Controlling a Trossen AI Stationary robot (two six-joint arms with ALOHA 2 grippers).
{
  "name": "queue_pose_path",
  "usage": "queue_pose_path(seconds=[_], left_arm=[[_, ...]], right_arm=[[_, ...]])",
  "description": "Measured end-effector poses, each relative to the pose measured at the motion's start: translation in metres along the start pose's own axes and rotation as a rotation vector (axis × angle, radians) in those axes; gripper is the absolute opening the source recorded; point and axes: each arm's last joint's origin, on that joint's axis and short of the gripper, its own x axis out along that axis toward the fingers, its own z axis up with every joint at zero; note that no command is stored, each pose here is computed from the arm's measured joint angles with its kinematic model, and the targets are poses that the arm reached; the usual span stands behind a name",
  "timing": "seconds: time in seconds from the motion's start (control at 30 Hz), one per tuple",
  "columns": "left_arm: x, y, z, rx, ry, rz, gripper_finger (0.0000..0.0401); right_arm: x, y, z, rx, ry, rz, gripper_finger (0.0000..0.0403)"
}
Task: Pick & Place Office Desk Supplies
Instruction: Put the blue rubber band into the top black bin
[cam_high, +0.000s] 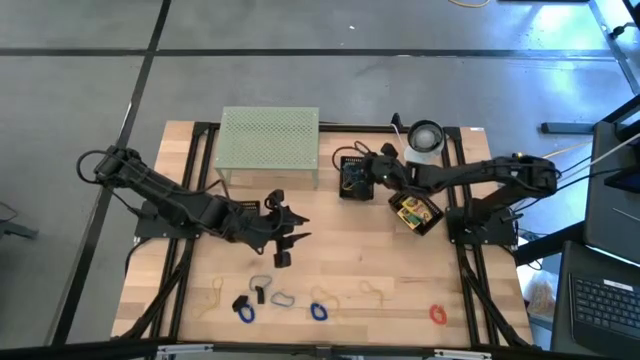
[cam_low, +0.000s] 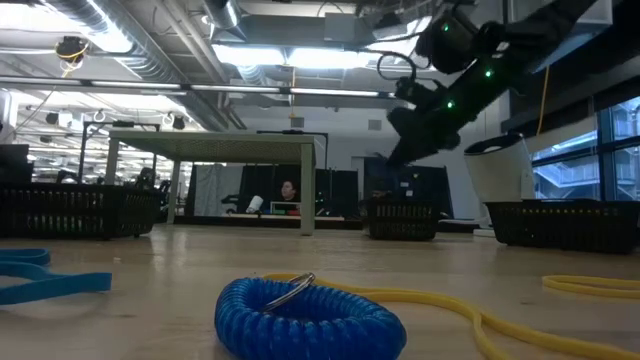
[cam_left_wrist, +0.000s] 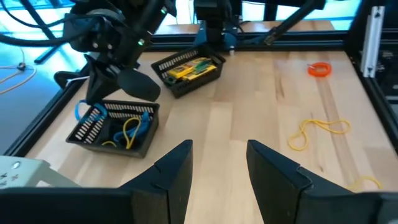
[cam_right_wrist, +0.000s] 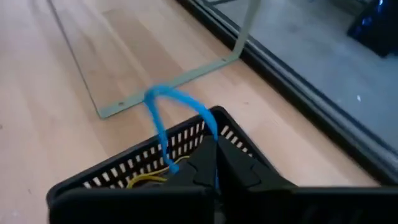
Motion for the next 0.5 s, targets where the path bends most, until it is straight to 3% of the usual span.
queue_pose_path(seconds=[0.33,0.5], left_arm=[[0.008,0.014,0.002,-0.024,0.006,0.047,0.0145],[0.01,0.018,0.003,-0.031,0.007,0.062,0.0145]], right_arm=[[0.014,-0.007,-0.008,0.146,0.044,-0.055,0.0028],[0.014,-0.007,-0.008,0.149,0.044,-0.054,0.0074]])
